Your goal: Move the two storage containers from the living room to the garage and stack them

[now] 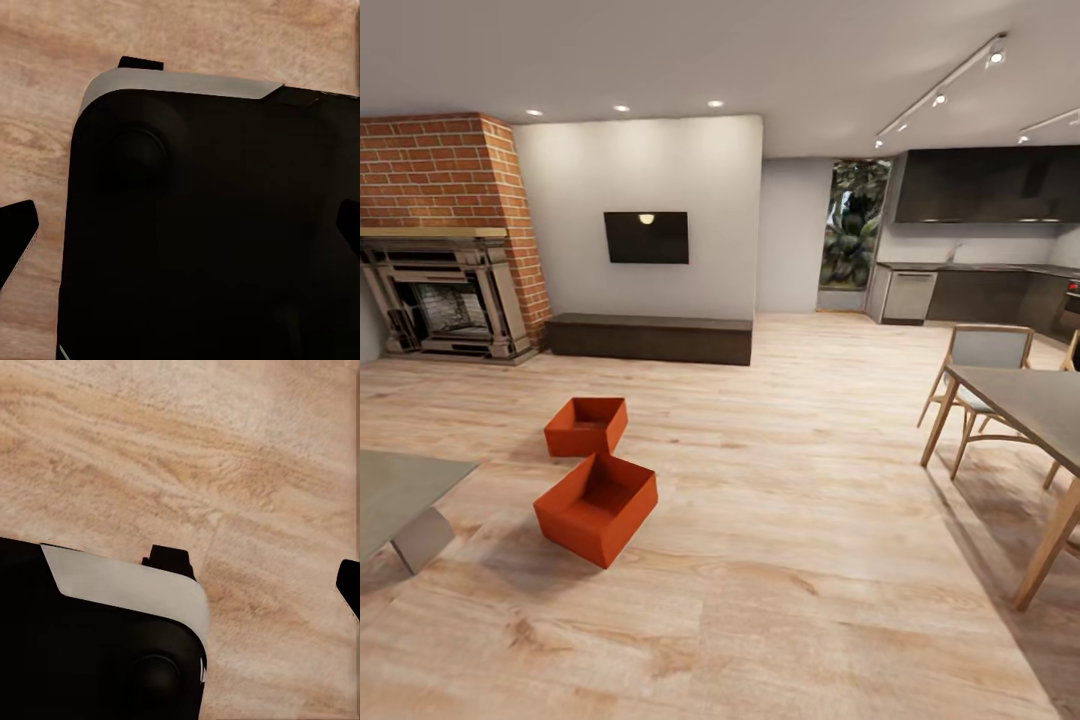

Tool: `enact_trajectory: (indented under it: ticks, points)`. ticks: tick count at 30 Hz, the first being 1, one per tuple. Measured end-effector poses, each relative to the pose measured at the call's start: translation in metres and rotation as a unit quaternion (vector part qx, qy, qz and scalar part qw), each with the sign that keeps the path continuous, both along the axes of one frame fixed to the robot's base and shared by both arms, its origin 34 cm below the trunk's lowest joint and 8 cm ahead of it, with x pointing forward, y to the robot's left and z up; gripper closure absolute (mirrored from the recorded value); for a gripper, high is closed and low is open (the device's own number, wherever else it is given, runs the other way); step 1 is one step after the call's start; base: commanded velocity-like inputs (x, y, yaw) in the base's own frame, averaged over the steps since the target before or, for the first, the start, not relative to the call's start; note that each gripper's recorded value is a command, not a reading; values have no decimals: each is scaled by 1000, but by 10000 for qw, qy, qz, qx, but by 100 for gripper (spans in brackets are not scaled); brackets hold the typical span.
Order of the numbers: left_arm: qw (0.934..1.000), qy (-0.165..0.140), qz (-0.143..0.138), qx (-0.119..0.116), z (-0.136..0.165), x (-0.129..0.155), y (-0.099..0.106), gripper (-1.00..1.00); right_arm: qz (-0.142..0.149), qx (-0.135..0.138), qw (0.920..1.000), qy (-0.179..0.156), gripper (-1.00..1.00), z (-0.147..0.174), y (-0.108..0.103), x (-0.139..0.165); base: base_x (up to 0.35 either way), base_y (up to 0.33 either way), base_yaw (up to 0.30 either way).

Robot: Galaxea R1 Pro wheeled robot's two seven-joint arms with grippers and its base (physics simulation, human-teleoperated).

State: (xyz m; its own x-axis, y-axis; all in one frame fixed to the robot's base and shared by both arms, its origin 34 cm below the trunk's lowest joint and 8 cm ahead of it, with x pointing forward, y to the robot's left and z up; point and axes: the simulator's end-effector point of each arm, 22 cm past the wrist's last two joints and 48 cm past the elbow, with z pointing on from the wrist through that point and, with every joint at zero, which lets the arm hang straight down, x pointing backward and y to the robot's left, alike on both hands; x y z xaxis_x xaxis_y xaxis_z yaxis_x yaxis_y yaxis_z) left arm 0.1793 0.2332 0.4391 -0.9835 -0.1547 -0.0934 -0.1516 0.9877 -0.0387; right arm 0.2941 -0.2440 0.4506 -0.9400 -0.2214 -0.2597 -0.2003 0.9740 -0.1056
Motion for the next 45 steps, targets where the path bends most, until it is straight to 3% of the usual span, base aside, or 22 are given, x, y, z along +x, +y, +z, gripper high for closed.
enact_trajectory:
  ticks: [35,45]
  points:
    - [10000,-9,3,5,0,0,1,-100,-32,3,10000,-1,-100,0,0,0,319,-44,0]
    - [10000,-17,14,11,0,1,1,-100,-57,7,10000,-3,-100,0,0,0,69,-13,-127]
